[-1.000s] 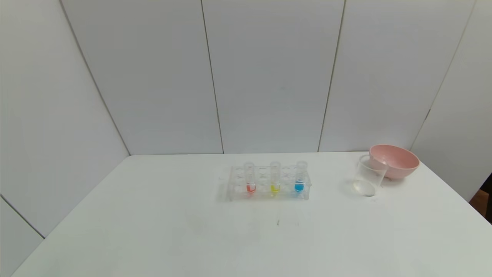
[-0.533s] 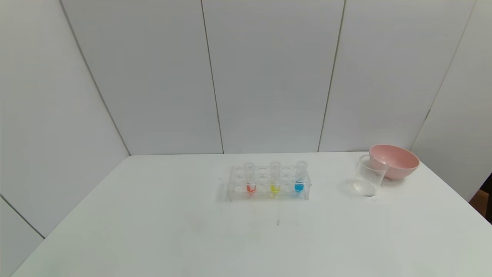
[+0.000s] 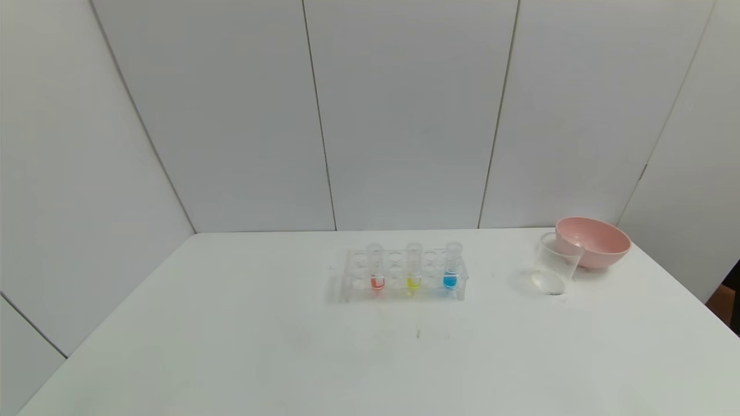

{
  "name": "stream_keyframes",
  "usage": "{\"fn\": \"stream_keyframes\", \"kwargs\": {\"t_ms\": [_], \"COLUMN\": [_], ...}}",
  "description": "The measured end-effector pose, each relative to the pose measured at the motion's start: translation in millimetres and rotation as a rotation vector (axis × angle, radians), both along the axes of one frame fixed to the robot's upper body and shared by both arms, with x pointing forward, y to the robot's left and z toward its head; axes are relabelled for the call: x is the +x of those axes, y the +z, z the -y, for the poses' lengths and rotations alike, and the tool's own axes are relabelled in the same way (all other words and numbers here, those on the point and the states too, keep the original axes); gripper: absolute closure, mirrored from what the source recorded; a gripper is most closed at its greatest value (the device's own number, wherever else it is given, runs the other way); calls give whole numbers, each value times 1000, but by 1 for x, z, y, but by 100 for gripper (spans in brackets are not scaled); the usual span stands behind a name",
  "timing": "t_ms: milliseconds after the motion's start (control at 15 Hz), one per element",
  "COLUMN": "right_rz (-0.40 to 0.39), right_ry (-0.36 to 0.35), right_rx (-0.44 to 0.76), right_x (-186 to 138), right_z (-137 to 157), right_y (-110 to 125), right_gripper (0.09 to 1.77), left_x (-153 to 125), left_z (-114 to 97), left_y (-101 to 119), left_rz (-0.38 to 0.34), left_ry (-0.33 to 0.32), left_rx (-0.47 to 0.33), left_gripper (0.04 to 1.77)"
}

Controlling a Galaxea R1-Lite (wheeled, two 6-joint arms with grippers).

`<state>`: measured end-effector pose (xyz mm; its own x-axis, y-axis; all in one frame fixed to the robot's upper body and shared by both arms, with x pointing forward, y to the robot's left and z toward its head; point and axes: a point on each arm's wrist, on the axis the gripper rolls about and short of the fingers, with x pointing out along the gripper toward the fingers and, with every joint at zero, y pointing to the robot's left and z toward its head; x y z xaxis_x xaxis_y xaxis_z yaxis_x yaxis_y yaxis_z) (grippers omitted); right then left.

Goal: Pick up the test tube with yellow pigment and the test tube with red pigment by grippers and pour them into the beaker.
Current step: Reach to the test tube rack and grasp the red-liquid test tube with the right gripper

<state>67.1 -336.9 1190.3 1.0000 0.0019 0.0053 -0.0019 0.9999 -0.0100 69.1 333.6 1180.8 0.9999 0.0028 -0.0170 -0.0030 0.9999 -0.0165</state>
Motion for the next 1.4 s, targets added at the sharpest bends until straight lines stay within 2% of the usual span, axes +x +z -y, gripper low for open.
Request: {"fn": "stream_keyframes", "kwargs": {"t_ms": [333,533,733,1067,1267,1400], "right_rz": [24,-14,-64,-49,-107,-142], "right_ry": [24,98,134,169,179,209], "right_rx": [-3,-2,-3,-6,-11,-12], "right_x": [2,14,36,94,129,144], "right_z": [0,-2,-3,-6,-20,-42], "right_y": [45,72,103,156,165,163], "right_gripper": [15,15,15,15,15,15], "left_x": [0,0,0,0,0,0], "left_z": [0,0,0,0,0,0], "left_y": [0,0,0,0,0,0], "left_rz": [0,0,0,0,0,0], "left_ry": [0,0,0,0,0,0], "left_rx": [0,0,0,0,0,0], "left_gripper": [9,9,9,9,9,9]}}
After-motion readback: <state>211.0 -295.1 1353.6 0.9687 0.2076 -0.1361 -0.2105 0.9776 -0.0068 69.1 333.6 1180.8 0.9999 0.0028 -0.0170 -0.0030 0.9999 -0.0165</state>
